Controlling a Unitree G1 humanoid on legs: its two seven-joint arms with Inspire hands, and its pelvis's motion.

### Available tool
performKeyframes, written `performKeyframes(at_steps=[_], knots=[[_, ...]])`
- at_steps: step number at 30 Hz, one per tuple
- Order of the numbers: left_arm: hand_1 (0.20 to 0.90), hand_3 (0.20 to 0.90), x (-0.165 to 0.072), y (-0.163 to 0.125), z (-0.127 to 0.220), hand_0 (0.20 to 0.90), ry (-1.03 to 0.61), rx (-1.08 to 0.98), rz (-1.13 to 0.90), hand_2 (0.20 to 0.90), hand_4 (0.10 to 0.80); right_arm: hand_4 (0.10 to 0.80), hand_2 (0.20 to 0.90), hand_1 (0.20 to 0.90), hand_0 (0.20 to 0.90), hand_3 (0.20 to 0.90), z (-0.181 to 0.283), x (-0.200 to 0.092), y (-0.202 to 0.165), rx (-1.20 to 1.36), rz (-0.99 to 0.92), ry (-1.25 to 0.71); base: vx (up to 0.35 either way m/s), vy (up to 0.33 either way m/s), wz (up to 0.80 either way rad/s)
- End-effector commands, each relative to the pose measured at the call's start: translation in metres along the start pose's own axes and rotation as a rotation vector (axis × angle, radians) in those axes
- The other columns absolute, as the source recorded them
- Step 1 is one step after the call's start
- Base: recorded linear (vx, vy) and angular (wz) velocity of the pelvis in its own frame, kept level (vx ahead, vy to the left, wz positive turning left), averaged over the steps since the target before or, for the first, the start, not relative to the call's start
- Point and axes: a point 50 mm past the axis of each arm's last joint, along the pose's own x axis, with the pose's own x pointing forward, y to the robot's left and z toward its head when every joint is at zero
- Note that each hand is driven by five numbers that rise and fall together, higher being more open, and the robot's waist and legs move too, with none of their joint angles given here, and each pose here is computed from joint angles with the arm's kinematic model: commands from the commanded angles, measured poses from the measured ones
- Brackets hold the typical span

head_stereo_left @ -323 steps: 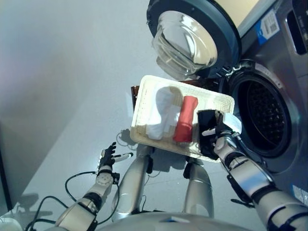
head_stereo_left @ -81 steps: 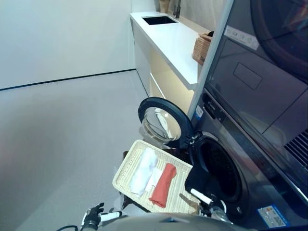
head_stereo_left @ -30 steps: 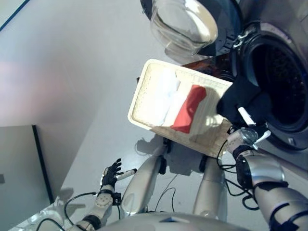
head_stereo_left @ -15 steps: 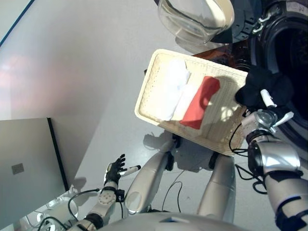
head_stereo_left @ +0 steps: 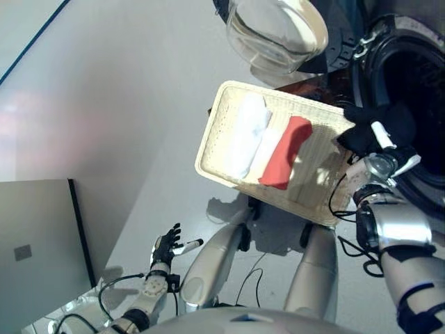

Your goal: Pick up the clothes and place them into the washing machine

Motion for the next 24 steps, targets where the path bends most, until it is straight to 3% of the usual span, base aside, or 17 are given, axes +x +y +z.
performKeyframes(at_steps=[1, 9, 15, 19, 24], knots=[[0.900, 0.900, -0.011, 0.002, -0.013, 0.900, -0.010, -0.020, 0.030, 0.900, 0.800, 0.300, 0.200, 0.200, 0.200, 0.200, 0.063, 0.002, 0.013, -0.067, 0.027, -0.321, -0.023, -0.030, -0.01], [0.900, 0.900, -0.011, 0.003, -0.006, 0.900, -0.052, -0.006, 0.038, 0.900, 0.800, 0.300, 0.200, 0.200, 0.200, 0.200, 0.108, 0.005, 0.008, -0.098, -0.054, -0.475, 0.007, 0.004, 0.01], [0.900, 0.900, -0.012, 0.002, 0.007, 0.900, -0.125, -0.022, 0.012, 0.900, 0.800, 0.300, 0.200, 0.200, 0.200, 0.200, 0.184, 0.007, -0.014, -0.049, -0.178, -0.653, 0.030, 0.091, 0.00], [0.900, 0.900, -0.013, 0.001, 0.009, 0.900, -0.140, -0.029, 0.005, 0.900, 0.800, 0.300, 0.200, 0.200, 0.200, 0.200, 0.226, -0.006, -0.018, 0.168, -0.193, -0.721, 0.048, 0.101, -0.02], [0.900, 0.900, -0.014, -0.003, 0.005, 0.900, -0.117, -0.048, -0.018, 0.900, 0.800, 0.300, 0.200, 0.200, 0.200, 0.200, 0.234, -0.006, -0.031, 0.572, -0.118, -0.641, 0.058, 0.099, 0.01]])
